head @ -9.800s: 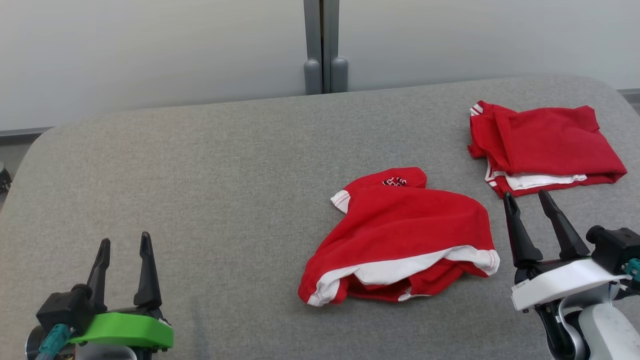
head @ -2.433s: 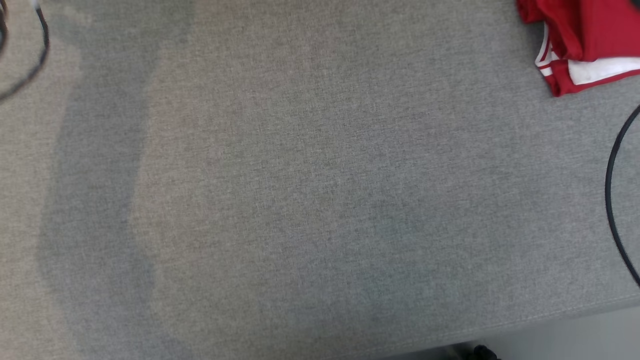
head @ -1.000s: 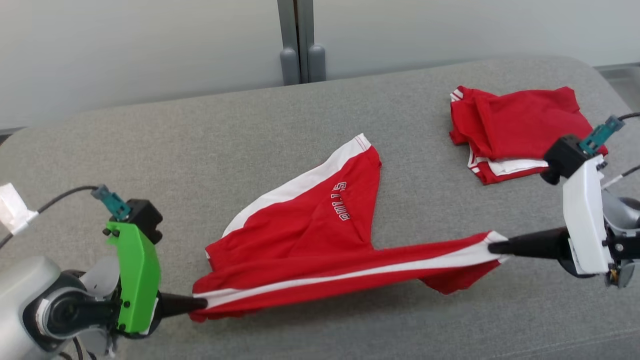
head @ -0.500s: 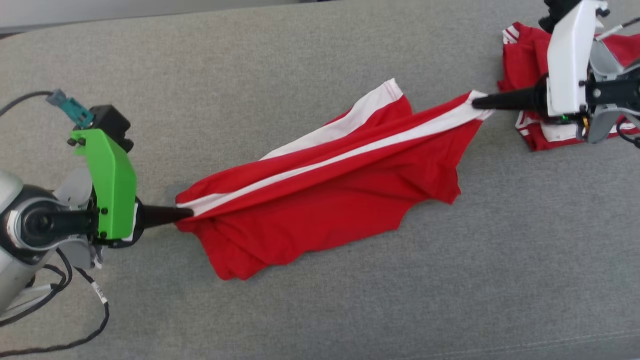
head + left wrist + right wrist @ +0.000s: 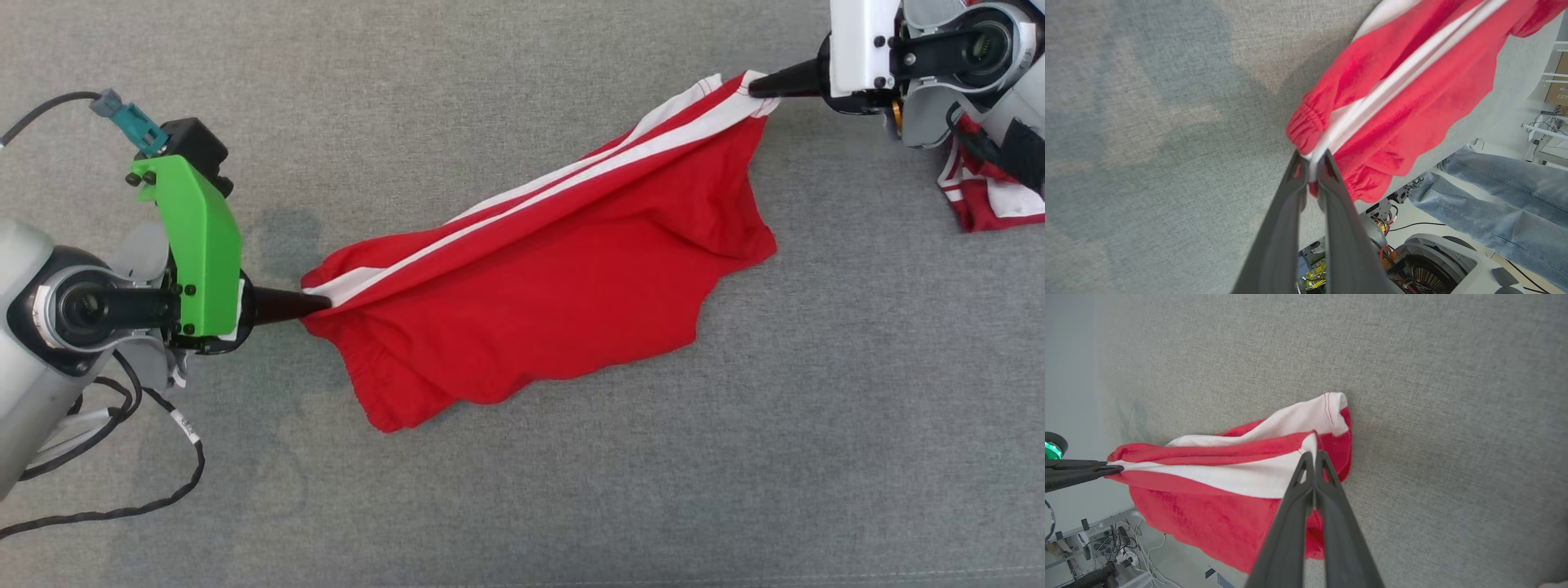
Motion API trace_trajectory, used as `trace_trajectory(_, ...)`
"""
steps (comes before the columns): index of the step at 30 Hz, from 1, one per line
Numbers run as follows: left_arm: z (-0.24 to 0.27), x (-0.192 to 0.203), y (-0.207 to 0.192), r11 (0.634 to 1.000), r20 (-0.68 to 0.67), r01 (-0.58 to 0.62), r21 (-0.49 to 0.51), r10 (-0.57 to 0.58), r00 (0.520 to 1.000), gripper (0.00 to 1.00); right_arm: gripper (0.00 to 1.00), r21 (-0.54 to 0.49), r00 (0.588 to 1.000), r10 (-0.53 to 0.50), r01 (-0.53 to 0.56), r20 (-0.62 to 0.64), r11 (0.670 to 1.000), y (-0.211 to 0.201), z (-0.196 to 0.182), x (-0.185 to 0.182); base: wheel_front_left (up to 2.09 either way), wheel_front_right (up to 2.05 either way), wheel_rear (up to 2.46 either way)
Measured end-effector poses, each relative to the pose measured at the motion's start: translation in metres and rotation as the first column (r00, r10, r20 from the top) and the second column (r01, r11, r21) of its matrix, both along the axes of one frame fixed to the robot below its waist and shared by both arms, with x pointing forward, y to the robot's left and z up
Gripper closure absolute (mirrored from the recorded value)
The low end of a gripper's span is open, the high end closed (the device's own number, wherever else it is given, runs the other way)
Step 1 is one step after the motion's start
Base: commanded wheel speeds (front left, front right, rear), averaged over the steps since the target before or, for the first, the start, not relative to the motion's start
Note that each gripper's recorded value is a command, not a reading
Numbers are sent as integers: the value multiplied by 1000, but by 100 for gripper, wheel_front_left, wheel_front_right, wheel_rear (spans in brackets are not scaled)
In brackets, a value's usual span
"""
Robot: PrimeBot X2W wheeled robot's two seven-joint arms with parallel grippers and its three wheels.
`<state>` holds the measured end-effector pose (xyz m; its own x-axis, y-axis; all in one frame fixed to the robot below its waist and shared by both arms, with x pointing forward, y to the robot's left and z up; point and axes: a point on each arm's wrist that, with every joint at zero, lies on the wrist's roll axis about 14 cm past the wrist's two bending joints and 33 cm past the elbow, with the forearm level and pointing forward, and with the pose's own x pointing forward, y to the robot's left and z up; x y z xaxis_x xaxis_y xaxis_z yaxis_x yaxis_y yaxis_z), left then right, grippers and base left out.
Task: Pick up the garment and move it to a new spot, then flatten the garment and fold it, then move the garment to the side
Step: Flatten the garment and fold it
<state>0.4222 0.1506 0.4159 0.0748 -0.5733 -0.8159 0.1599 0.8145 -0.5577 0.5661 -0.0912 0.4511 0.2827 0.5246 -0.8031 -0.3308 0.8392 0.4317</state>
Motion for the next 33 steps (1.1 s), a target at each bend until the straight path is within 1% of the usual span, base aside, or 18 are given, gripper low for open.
trace_trajectory(2,-2,1,0,1000,-1,1,-2,-1,1000,53,69,-2,1000,-1,1,-2,1000,4,-5,2,0,0,0)
trace_trajectory(3,-3,1,1,1000,-2,-2,2,2,1000,0,33,-1,1000,-8,8,8,1000,6,-6,4,0,0,0)
trace_trajectory(4,-4,1,1,1000,-3,-4,3,4,1000,0,0,3,1000,-15,15,26,1000,7,-5,7,0,0,0)
trace_trajectory(9,4,8,3,1000,43,-24,-5,24,999,0,0,38,992,-48,44,113,998,12,8,14,0,0,0)
trace_trajectory(12,16,15,3,1000,113,-28,-13,29,993,0,0,97,973,-76,56,216,994,20,26,17,0,0,0)
trace_trajectory(14,27,21,6,1000,196,-23,2,22,980,0,0,162,940,-100,49,327,986,31,48,21,0,0,0)
trace_trajectory(16,38,30,14,999,303,-28,37,16,953,0,0,230,887,-130,28,444,973,40,72,21,0,0,0)
trace_trajectory(17,46,36,17,998,373,-36,50,15,928,0,0,265,847,-158,21,508,964,42,86,21,0,0,0)
trace_trajectory(19,65,52,24,995,533,-69,77,18,846,0,0,323,769,-210,5,604,946,42,107,17,0,0,0)
trace_trajectory(22,93,69,32,986,737,-147,74,45,674,0,0,381,676,-290,15,677,924,30,118,4,0,0,0)
trace_trajectory(25,125,79,43,963,893,-271,2,120,433,0,0,418,586,-363,46,725,907,9,123,-8,0,0,0)
trace_trajectory(26,133,80,49,951,930,-309,1,113,351,0,0,379,563,-338,46,754,924,1,120,-13,0,0,0)
trace_trajectory(27,139,78,53,941,951,-339,-8,112,288,0,0,367,554,-334,54,763,929,-4,117,-16,0,0,0)
trace_trajectory(28,147,76,57,925,969,-376,-51,137,206,0,0,388,549,-365,80,752,918,-11,116,-18,0,0,0)
trace_trajectory(29,153,73,59,912,976,-398,-93,163,146,0,0,400,534,-384,92,754,912,-16,119,-19,0,0,0)
trace_trajectory(30,154,70,58,901,977,-415,-124,185,109,0,0,392,511,-383,96,770,915,-20,120,-19,0,0,0)
trace_trajectory(31,152,66,58,890,976,-433,-140,198,92,0,0,407,498,-406,112,766,906,-25,119,-19,0,0,0)
trace_trajectory(33,147,58,58,868,977,-474,-150,203,63,0,0,420,520,-436,156,735,894,-30,96,-26,0,0,0)
